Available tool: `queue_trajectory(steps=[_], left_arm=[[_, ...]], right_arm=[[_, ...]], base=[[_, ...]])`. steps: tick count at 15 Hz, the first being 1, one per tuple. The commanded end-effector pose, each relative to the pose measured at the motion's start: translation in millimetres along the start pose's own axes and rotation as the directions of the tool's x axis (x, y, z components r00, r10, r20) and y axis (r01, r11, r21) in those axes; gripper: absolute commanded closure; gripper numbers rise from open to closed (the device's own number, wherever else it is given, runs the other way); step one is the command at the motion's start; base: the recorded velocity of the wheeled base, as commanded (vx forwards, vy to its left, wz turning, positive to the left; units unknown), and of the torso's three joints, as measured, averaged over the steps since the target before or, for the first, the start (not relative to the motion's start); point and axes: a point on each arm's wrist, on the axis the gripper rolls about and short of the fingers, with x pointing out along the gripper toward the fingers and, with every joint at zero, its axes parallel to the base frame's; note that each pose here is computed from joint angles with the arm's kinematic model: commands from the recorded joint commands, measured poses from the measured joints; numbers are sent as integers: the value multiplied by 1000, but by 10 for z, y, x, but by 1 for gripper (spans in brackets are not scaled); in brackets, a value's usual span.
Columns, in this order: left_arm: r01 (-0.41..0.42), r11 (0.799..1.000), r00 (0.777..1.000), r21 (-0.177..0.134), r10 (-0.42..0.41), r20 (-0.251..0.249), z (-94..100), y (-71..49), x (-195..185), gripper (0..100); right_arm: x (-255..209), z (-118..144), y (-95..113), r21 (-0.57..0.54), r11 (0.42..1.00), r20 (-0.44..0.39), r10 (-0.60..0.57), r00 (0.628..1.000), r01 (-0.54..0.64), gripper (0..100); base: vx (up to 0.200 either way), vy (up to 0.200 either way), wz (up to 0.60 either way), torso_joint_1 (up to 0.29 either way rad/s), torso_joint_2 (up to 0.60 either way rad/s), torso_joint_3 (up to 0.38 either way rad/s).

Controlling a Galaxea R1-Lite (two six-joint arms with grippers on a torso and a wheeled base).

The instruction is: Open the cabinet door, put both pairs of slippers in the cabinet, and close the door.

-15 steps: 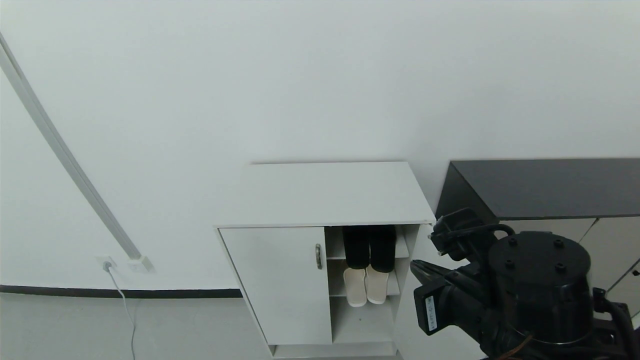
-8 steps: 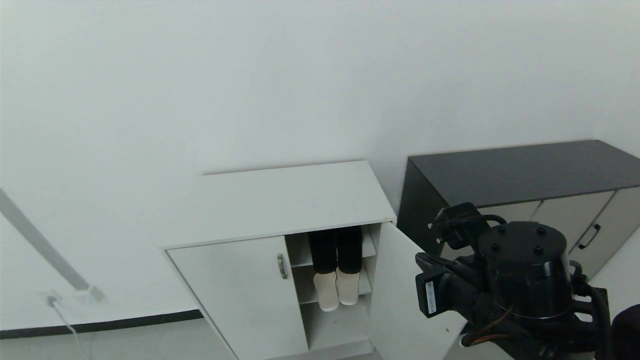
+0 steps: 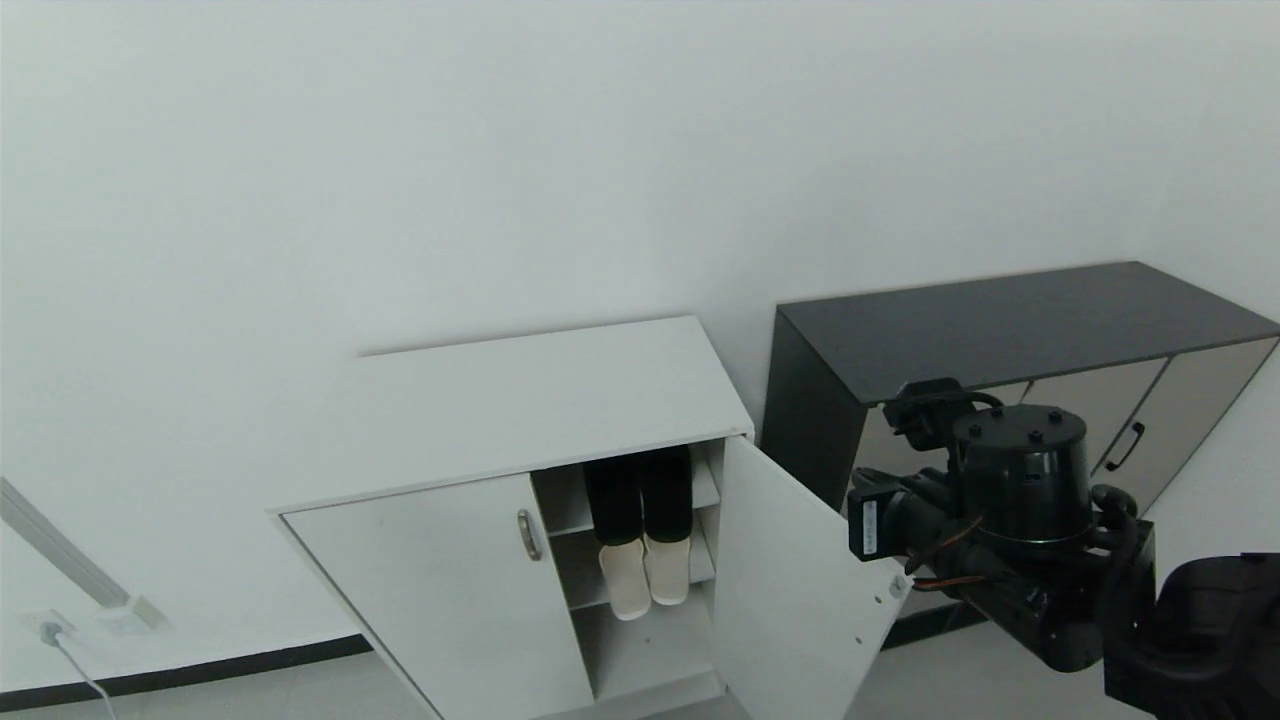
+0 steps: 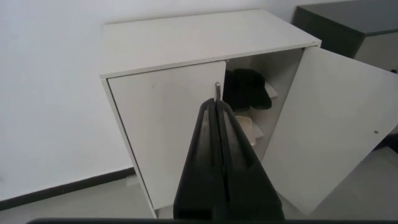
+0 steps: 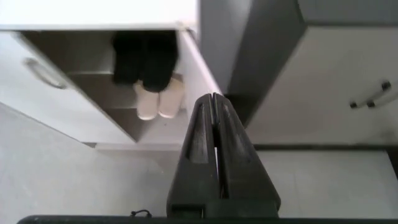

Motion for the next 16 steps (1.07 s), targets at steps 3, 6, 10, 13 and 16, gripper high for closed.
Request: queue_trajectory(steps=[3, 6, 10, 13, 16], left_arm=[[0, 1000, 1000, -7, 0, 0, 0, 0, 0, 100], [0, 1000, 1000, -5, 0, 0, 0, 0, 0, 100], [0, 1000, 1000, 1, 0, 0, 0, -1, 0, 100], [0, 1000, 1000, -2, 0, 2, 5, -1, -1, 100], [-1, 1000, 1000, -4, 1, 0, 0, 0, 0, 100]], right_arm=[[184, -80, -80, -4, 999, -34, -47, 998, 47, 100], [375, -78, -114, 10, 997, -26, -78, 997, 78, 100], [530, -106, -244, 26, 996, -37, -86, 996, 87, 100], [616, -150, -314, 28, 995, -55, -96, 994, 98, 100], [715, -231, -311, 24, 995, -80, -90, 993, 92, 100]], base=[[-133, 0, 0, -5, 2, 2], [0, 0, 0, 0, 0, 0], [0, 0, 0, 0, 0, 0], [0, 0, 0, 0, 0, 0], [0, 0, 0, 0, 0, 0]])
